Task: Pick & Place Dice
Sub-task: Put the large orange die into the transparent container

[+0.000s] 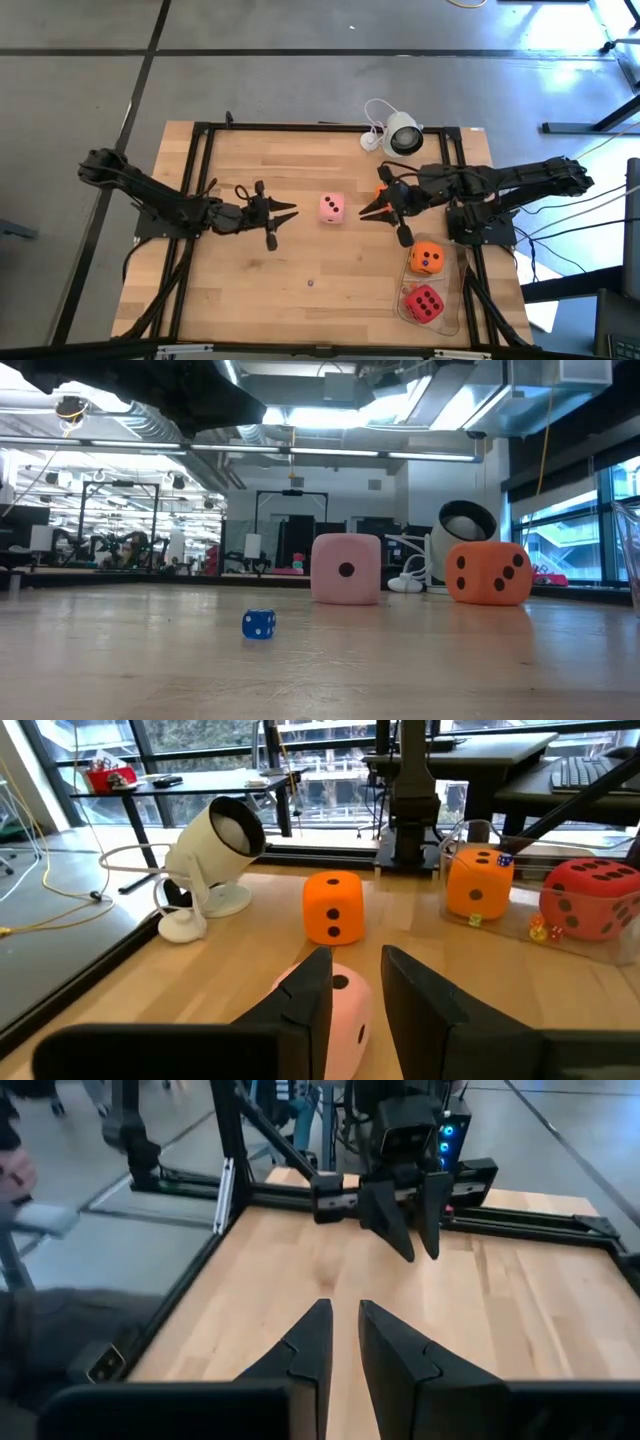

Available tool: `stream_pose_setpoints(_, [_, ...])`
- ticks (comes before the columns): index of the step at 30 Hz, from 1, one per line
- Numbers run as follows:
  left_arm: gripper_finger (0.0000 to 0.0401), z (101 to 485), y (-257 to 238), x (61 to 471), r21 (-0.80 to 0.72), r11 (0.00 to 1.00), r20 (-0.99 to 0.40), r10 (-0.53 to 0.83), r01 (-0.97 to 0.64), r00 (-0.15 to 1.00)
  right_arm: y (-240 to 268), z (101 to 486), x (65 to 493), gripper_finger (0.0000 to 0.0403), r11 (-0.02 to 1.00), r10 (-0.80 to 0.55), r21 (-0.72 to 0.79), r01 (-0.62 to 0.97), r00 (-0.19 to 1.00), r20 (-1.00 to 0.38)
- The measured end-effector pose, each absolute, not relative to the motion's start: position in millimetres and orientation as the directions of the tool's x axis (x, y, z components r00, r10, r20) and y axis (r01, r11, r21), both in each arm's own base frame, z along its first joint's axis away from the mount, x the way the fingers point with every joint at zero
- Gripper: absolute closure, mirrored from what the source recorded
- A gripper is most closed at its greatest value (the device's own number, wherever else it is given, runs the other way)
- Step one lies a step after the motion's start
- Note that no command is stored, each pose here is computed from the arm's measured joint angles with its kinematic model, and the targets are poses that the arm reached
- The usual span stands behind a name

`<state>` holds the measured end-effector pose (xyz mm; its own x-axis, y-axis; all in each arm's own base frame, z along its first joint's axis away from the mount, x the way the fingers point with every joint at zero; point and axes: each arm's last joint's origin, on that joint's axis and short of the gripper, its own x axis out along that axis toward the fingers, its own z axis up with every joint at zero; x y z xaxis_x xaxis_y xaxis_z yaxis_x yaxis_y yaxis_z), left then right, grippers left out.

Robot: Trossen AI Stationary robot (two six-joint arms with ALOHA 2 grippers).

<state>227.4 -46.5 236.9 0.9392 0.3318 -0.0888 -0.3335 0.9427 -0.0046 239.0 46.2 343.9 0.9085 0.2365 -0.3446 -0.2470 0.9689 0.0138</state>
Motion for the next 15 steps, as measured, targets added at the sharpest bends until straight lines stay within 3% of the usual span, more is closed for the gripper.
stream_pose_setpoints(9, [0.0315,237.2,-46.5,227.5,-0.012,0.943,-0.085,0.332,-0.334,0.940,48.4,352.6,242.2,0.0348,0.959,0.249,0.200,-0.201,0.936,-0.251])
stream_pose_setpoints(15, [0.0320,237.3,-46.6,227.5,-0.012,0.943,-0.085,0.332,-0.334,0.940,48.9,353.6,242.5,0.0348,0.956,0.250,0.213,-0.201,0.938,-0.240])
